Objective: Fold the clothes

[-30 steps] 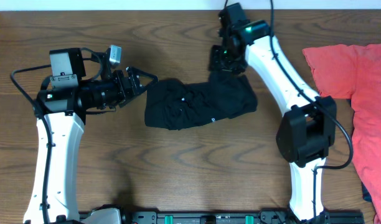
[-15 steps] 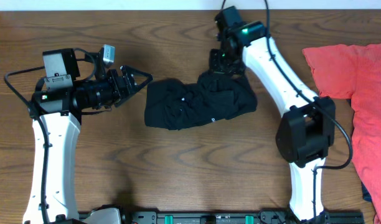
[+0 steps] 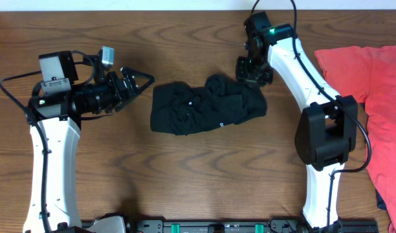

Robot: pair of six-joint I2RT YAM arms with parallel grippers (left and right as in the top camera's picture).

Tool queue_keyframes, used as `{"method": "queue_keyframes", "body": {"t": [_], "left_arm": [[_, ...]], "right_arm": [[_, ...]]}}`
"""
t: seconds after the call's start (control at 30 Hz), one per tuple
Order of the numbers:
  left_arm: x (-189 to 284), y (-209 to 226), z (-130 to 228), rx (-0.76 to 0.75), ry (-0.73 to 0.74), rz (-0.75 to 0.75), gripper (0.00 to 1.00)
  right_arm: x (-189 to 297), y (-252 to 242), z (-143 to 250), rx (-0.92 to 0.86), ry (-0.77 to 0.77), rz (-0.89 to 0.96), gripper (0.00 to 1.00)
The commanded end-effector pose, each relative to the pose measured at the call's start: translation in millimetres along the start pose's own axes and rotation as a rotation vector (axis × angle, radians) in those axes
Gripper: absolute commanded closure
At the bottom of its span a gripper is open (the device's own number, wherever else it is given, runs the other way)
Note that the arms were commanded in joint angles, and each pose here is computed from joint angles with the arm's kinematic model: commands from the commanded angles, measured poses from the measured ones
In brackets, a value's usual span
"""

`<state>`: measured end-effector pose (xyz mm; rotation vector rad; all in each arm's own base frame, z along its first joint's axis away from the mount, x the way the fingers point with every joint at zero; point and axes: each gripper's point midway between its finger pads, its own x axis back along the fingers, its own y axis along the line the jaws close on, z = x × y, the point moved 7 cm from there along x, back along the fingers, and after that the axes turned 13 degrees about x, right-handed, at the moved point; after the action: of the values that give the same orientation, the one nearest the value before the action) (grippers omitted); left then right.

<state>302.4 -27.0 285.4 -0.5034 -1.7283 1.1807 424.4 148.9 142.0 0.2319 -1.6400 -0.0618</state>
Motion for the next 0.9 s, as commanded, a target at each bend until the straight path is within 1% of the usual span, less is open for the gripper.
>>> {"method": "queue_keyframes", "body": {"t": [0.0,0.03,0.07,0.1,0.13,0.17,0.27,0.3,0.33,0.37,0.43,0.5,0.53,0.67,0.77,0.83,0.87], "left_arm": [[7,-5,1,-0.013,-0.011,0.026,0.17],[7,-5,1,-0.012,-0.012,0.026,0.17],[8,-4,1,-0.012,-0.013,0.026,0.17],[8,-4,1,-0.012,-0.013,0.026,0.17],[8,-4,1,-0.012,-0.013,0.026,0.17],[8,-4,1,-0.012,-0.013,0.026,0.17],[8,-4,1,-0.012,-0.013,0.026,0.17],[8,-4,1,-0.012,-0.013,0.026,0.17],[8,-4,1,-0.012,-0.013,0.025,0.17],[8,-4,1,-0.012,-0.013,0.025,0.17],[8,-4,1,-0.011,-0.013,0.026,0.17],[8,-4,1,-0.011,-0.013,0.026,0.17],[8,-4,1,-0.011,-0.013,0.026,0.17],[8,-4,1,-0.012,-0.013,0.026,0.16],[8,-4,1,-0.011,-0.013,0.026,0.16],[8,-4,1,-0.012,-0.013,0.026,0.16],[8,-4,1,-0.012,-0.013,0.026,0.16]], "right_arm": [[-11,4,9,0.037,0.036,0.0,0.54],[-15,5,12,0.04,0.048,-0.001,0.52],[-20,7,15,0.046,0.058,-0.001,0.55],[-25,10,18,0.054,0.067,-0.004,0.6],[-29,15,21,0.065,0.072,-0.017,0.7],[-32,19,22,0.073,0.074,-0.029,0.76],[-37,41,27,0.123,0.07,-0.055,0.78],[-38,47,28,0.142,0.066,-0.057,0.73],[-39,56,30,0.167,0.059,-0.062,0.65],[-40,64,32,0.188,0.057,-0.064,0.61],[-42,77,38,0.22,0.059,-0.057,0.57],[-43,83,42,0.241,0.06,-0.033,0.45],[-43,85,43,0.246,0.062,-0.027,0.42],[-43,80,43,0.225,0.072,-0.014,0.42],[-41,61,40,0.162,0.077,0.043,0.41],[-39,47,38,0.122,0.085,0.073,0.38],[-38,39,37,0.103,0.092,0.081,0.33]]}}
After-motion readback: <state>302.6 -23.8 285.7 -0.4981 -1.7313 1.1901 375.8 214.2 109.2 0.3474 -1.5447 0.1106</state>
